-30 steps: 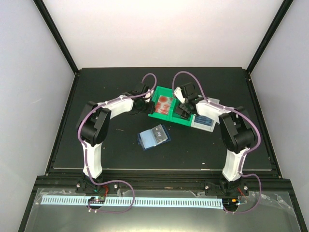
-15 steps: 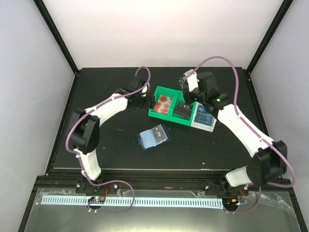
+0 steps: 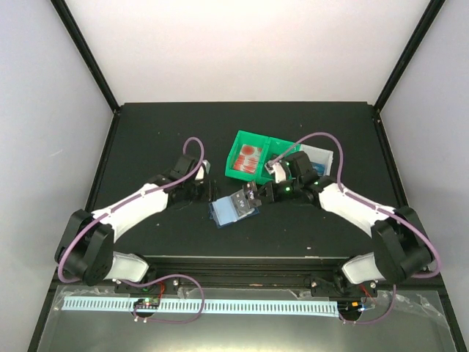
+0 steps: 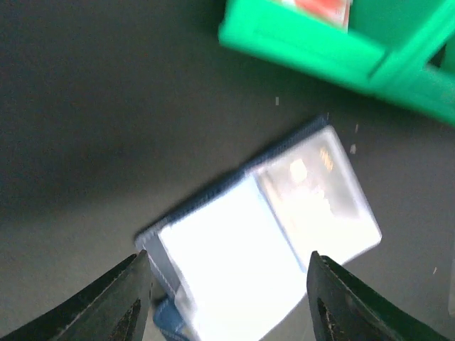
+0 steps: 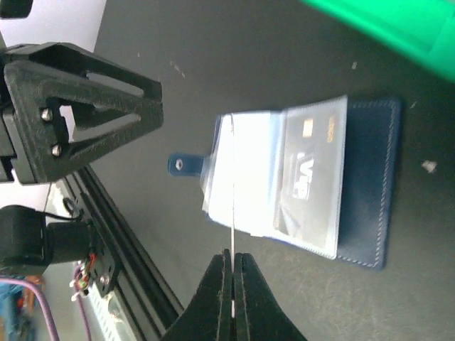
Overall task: Put the credit cards into the card holder
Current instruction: Insert the credit card into the card holder.
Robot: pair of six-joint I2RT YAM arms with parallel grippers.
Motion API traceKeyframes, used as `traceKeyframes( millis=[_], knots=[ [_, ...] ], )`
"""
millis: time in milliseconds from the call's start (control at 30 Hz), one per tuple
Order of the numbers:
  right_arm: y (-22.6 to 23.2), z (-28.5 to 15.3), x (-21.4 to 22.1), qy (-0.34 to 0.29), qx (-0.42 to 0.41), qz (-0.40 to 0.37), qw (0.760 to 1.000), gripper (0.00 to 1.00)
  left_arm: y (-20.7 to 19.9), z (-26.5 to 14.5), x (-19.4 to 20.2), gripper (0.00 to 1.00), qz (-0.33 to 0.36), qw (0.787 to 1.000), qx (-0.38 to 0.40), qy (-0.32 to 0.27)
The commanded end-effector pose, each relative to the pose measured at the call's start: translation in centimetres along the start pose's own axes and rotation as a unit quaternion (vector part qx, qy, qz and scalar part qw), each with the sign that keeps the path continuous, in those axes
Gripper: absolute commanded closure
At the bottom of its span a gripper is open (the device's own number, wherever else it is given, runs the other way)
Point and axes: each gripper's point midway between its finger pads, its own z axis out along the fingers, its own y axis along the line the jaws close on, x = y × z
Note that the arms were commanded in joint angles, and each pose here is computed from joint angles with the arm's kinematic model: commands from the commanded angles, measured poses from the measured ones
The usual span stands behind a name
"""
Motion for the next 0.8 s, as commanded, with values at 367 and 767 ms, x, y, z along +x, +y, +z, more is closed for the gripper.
traceKeyframes(
  millis=[367,767],
  knots=[
    [0.0,7.0,1.3,0.062,-0.055,0.046,0.995,0.99,-1.6,4.2,4.7,0.69,-0.034,0.996,0.047,0.071],
    [-2.5,10.7,3.3,0.101,-0.004,0.080,0.992,0.99,1.2,5.4,7.0,0.70,-0.046,0.994,-0.006,0.095]
  ],
)
